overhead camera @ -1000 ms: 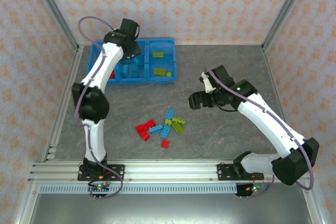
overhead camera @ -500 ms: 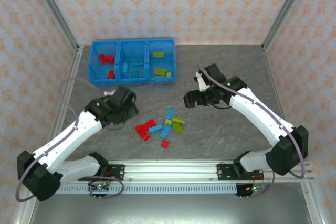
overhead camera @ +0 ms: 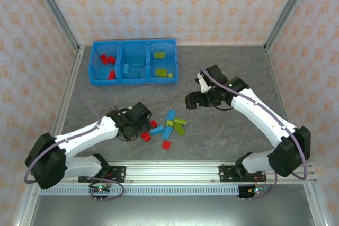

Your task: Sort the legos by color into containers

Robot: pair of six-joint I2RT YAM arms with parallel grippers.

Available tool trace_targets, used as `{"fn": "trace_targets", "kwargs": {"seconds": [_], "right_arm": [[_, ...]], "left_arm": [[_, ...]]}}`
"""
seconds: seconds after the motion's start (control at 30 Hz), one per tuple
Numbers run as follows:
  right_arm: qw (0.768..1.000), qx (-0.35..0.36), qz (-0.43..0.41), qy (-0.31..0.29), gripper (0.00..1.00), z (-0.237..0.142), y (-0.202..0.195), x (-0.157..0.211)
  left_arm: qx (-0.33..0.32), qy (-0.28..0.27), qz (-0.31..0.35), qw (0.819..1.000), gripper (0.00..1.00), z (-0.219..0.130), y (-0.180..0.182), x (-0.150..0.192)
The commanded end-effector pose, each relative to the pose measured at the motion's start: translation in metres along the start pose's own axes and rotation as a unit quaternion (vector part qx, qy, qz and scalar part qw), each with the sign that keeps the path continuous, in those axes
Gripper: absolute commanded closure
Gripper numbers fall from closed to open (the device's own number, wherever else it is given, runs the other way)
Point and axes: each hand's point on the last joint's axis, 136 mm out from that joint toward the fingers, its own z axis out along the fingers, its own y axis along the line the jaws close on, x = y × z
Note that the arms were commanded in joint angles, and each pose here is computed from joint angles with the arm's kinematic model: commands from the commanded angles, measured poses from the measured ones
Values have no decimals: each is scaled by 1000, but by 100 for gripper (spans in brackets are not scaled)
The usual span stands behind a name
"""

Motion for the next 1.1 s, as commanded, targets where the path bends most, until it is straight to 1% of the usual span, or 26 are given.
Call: {"fn": "trace_targets", "kwargs": {"seconds": [0.0,0.13,0.23,0.33,0.4,0.43,0.67,0.77,0.87,0.93,1.03,1.07], "right_arm": [[1000,0,-4,0,11,-3,0,1],[1000,0,-4,2,11,-3,0,2],[1000,1,-5,2,11,-4,0,3],[1000,1,-5,0,11,-5,0,4],[1000,-1,-3,0,11,-5,0,4],[1000,-3,-4,0,11,-5,1,4],[1000,-7,-4,1,11,-5,2,3],[999,-35,-14,5,11,-6,12,5],[996,-83,-30,9,11,-11,29,9],[995,-96,-32,-1,11,-14,34,8],[995,-95,-29,-14,10,-15,34,5],[995,-93,-29,-16,10,-14,33,4]], "left_arm": [[6,-23,-4,1000,24,3,-11,-10],[4,-31,-29,999,34,18,0,-16],[9,-33,-43,998,41,23,5,-19],[-1,-35,-42,998,45,25,13,-19],[-6,-28,-44,999,45,30,18,-17],[-5,-23,-46,999,47,32,20,-14],[-14,-14,-45,999,66,34,26,-10],[-18,-16,-43,999,76,29,28,-13],[3,-43,-41,998,81,1,15,-37],[21,-83,-47,995,82,-30,6,-68],[42,-124,-67,989,82,-69,2,-118],[44,-132,-72,988,82,-76,2,-133]]}}
